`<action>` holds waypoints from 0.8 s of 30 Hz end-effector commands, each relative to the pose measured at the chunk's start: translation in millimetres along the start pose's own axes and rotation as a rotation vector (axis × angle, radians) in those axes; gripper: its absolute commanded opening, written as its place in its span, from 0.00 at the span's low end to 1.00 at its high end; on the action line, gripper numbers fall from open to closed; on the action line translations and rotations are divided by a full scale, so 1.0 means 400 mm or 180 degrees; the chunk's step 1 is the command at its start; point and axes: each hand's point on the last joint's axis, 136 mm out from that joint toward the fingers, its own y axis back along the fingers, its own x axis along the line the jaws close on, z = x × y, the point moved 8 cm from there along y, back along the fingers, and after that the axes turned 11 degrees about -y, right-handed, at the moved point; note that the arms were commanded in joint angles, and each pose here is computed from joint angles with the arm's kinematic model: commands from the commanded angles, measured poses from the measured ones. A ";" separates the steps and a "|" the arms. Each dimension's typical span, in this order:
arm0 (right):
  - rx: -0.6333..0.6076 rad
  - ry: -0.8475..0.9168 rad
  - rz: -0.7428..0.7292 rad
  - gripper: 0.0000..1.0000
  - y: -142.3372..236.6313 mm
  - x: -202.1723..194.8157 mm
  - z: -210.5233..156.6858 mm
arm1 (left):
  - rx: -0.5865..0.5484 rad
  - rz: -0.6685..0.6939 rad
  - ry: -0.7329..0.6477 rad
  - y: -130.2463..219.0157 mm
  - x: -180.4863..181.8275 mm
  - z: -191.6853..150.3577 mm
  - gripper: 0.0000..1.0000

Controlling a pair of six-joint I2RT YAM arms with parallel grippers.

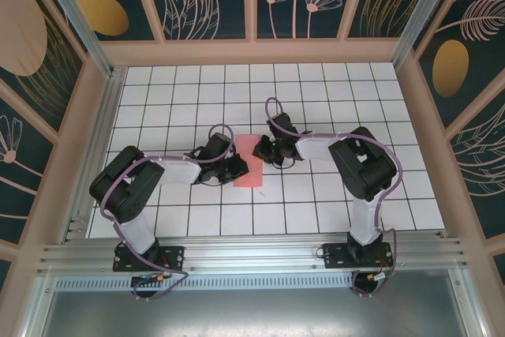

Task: Fold a paper plane with a square sheet of paper (pick it up from the middle)
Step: Fold the square sheet of paper in half at the center of the table.

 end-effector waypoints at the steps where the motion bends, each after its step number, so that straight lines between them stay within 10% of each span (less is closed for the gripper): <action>1: 0.0091 0.0037 -0.0163 0.14 -0.004 -0.045 -0.009 | 0.0201 0.0377 -0.0027 -0.015 0.041 -0.028 0.13; 9: 0.0232 0.0828 0.0630 0.14 0.050 0.064 -0.001 | 0.0340 0.0720 -0.0178 -0.020 0.064 -0.030 0.09; 24: 0.0003 0.0730 0.0334 0.13 -0.017 0.039 0.080 | 0.0419 0.0808 -0.0200 -0.020 0.078 -0.043 0.07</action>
